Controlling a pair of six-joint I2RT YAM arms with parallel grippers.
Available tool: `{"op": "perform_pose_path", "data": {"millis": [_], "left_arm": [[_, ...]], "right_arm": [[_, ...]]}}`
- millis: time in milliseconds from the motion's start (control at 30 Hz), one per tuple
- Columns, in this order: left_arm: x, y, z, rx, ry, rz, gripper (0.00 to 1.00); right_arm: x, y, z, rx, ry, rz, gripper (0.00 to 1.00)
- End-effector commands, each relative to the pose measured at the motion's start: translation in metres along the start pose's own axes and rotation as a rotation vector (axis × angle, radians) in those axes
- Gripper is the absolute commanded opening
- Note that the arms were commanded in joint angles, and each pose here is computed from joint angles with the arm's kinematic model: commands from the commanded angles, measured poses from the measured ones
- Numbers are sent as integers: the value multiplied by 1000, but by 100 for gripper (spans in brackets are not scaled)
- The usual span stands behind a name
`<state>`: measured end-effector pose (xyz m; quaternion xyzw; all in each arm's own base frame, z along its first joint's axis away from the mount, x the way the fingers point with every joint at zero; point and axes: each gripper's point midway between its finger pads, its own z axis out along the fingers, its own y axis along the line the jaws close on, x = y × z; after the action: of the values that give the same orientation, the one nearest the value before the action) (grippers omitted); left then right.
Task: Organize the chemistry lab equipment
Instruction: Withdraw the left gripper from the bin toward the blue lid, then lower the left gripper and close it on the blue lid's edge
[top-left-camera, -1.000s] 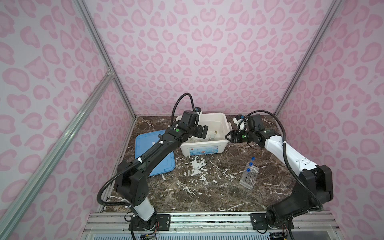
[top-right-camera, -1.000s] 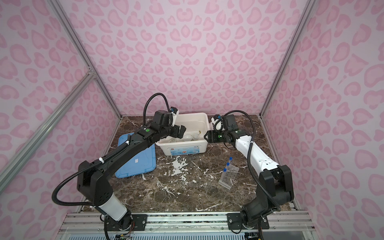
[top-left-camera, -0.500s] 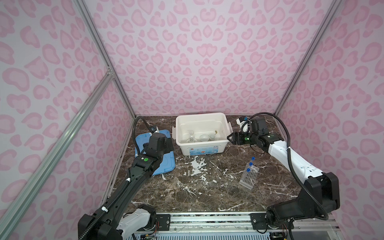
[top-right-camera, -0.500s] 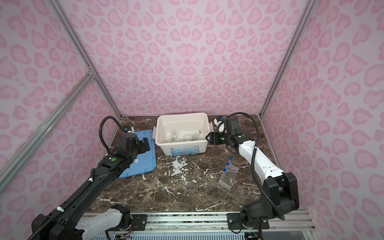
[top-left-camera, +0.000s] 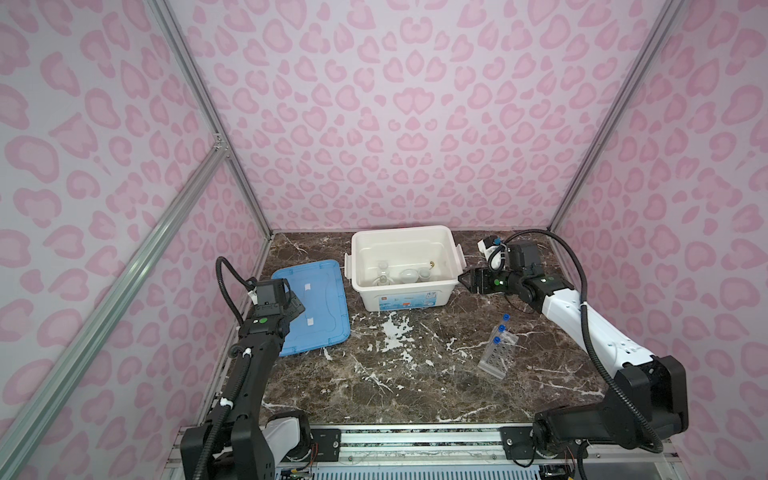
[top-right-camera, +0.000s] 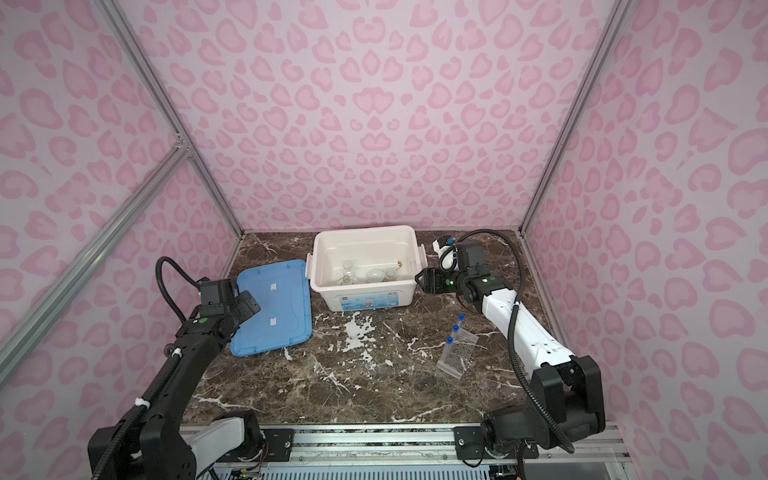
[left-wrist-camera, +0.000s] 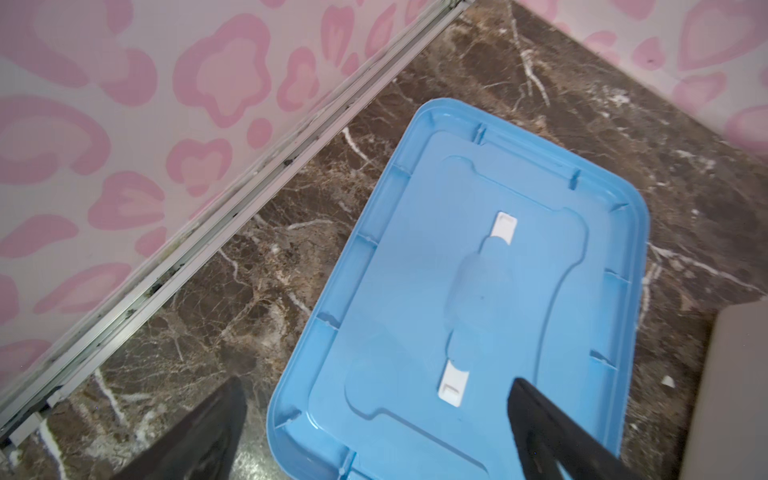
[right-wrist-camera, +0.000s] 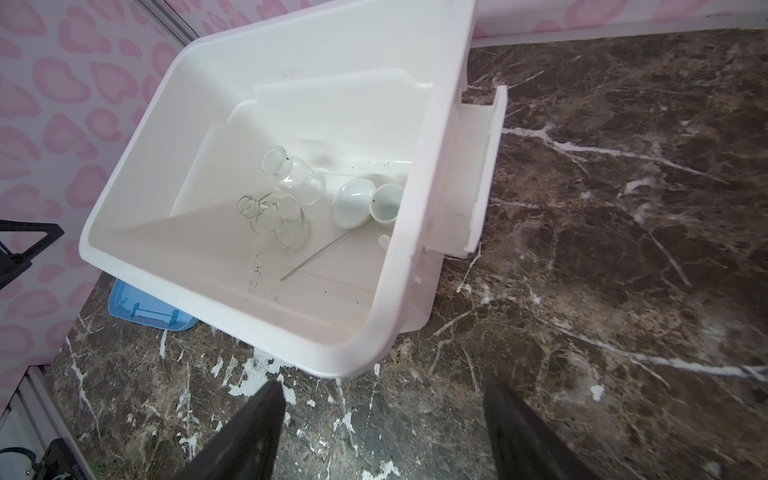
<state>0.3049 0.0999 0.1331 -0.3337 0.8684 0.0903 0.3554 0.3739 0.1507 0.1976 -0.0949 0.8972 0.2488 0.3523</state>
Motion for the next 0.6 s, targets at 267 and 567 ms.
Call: {"op": "perform_pose_path", "data": {"millis": [267, 567], "left_arm": [[4, 9, 59, -55, 107, 95, 94], [24, 8, 105, -31, 265, 229, 82]], "right_arm": [[-6, -5, -10, -16, -56, -4, 78], [-4, -24, -8, 19, -48, 24, 78]]}}
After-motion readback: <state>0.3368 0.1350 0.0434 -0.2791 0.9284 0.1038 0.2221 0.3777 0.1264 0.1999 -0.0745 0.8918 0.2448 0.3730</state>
